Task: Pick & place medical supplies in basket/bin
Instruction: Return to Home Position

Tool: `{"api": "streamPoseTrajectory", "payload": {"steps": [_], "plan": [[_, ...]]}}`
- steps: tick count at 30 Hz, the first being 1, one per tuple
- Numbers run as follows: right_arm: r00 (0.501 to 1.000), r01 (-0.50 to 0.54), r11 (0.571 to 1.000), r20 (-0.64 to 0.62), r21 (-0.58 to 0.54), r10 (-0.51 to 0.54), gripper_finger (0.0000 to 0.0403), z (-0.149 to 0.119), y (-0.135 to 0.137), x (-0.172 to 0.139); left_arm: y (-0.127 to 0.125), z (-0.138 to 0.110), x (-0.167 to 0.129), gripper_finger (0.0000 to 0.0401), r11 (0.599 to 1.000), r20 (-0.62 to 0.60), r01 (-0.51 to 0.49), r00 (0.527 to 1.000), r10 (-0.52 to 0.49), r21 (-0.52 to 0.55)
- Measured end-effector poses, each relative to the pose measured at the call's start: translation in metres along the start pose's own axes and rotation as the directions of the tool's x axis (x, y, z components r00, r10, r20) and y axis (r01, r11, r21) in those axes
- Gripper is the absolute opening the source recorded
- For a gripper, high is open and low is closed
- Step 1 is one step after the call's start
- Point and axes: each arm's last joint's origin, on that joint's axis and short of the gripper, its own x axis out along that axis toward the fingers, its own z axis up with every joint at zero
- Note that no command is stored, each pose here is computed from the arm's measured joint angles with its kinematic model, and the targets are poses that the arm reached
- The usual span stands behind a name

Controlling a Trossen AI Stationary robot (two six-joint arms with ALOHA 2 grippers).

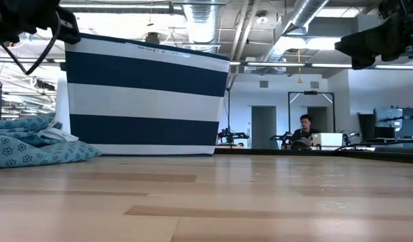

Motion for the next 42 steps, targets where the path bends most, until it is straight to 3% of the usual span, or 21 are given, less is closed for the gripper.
{"api": "streamPoseTrajectory", "payload": {"steps": [5,12,15,27,34,42], "plan": [[1.000,0.000,1.000,-0.005,-0.001,0.000,0.0108,0.000,0.000,0.000,0.000,-0.003,0.000,0.0000,0.999,-0.038,-0.023,0.999,0.022,-0.030],[1.000,0.000,1.000,-0.005,-0.001,0.000,0.0108,0.000,0.000,0.000,0.005,-0.016,-0.002,0.0000,0.972,-0.181,-0.222,0.962,0.205,-0.080],[1.000,0.000,1.000,-0.005,-0.001,0.000,0.0108,0.000,0.000,0.000,0.005,-0.018,-0.002,0.0000,0.965,-0.203,-0.252,0.951,0.232,-0.077],[1.000,0.000,1.000,-0.005,-0.001,0.000,0.0108,0.000,0.000,0.000,0.000,-0.023,-0.003,0.0000,0.992,-0.249,-0.106,0.965,0.087,-0.062],[1.000,0.000,1.000,-0.005,-0.001,0.000,0.0108,-0.001,0.000,0.000,0.000,-0.031,-0.005,0.0000,0.994,-0.328,-0.106,0.939,0.105,0.015],[1.000,0.000,1.000,-0.005,-0.001,0.000,0.0108,0.000,0.000,0.000,-0.002,-0.033,-0.005,0.0000,0.992,-0.356,-0.065,0.934,0.021,-0.111]]}}
